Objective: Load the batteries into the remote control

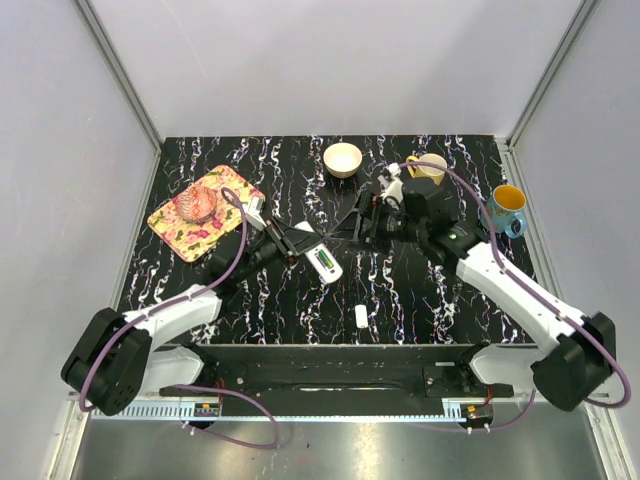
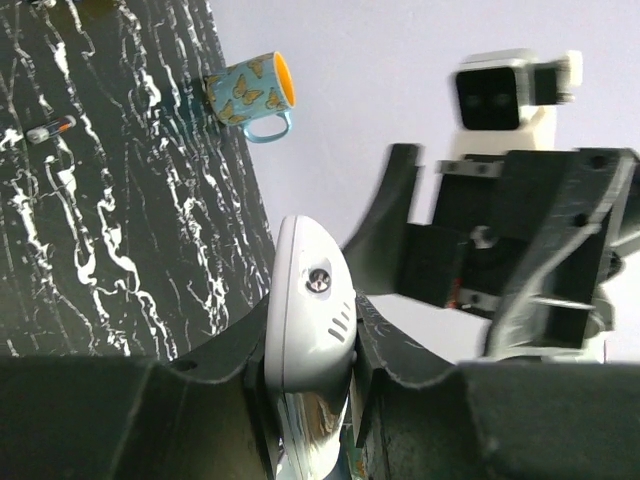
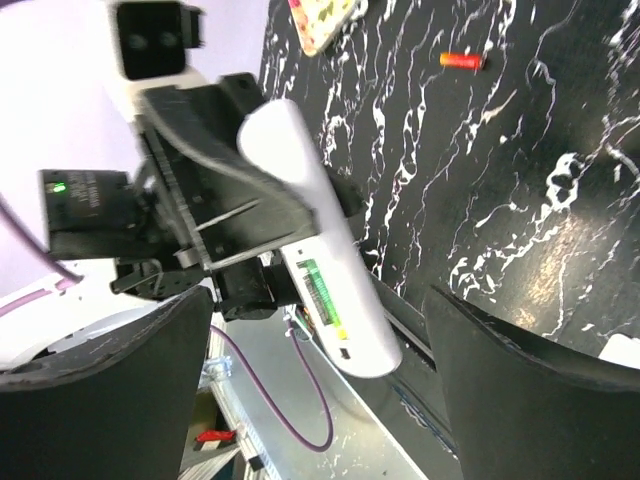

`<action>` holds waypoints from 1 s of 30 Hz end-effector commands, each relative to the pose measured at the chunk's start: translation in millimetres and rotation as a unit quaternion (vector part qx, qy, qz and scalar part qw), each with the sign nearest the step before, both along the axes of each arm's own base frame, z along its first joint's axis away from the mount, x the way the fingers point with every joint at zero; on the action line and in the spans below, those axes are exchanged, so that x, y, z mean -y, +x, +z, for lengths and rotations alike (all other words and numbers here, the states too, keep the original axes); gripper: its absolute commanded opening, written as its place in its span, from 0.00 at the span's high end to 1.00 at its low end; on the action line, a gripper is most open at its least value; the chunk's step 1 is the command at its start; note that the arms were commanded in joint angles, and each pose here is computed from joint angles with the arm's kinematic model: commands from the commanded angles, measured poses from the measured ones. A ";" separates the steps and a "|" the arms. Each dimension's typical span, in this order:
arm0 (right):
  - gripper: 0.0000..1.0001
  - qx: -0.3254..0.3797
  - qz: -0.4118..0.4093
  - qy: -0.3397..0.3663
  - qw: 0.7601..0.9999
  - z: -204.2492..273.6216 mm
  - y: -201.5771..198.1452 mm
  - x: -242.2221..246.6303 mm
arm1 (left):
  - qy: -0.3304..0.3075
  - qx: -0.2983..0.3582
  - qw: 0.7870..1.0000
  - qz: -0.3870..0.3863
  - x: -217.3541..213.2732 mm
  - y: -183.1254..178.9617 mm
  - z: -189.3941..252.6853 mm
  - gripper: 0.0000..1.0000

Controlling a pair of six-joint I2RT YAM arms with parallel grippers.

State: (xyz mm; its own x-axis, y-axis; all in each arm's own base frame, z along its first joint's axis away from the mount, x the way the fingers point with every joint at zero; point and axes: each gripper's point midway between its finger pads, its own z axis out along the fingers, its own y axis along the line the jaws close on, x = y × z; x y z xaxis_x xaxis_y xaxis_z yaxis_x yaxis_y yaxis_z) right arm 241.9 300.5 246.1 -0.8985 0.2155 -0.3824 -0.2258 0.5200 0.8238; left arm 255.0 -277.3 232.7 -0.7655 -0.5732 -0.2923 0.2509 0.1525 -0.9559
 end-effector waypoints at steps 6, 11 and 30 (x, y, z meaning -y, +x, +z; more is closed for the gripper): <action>0.18 0.058 -0.102 -0.185 0.976 -31.8 6.7 87.0 | -0.023 0.032 0.999 0.002 -5.2 -5.7 3.5 1.00; 0.25 -0.021 -0.085 -0.252 0.964 -119.3 -25.7 101.9 | -0.039 0.046 0.998 0.009 -17.6 -21.5 4.1 1.00; 0.30 -0.038 -0.009 -0.431 0.901 -200.7 -50.7 54.9 | -0.040 0.078 0.996 0.018 -38.8 -51.6 -2.8 1.00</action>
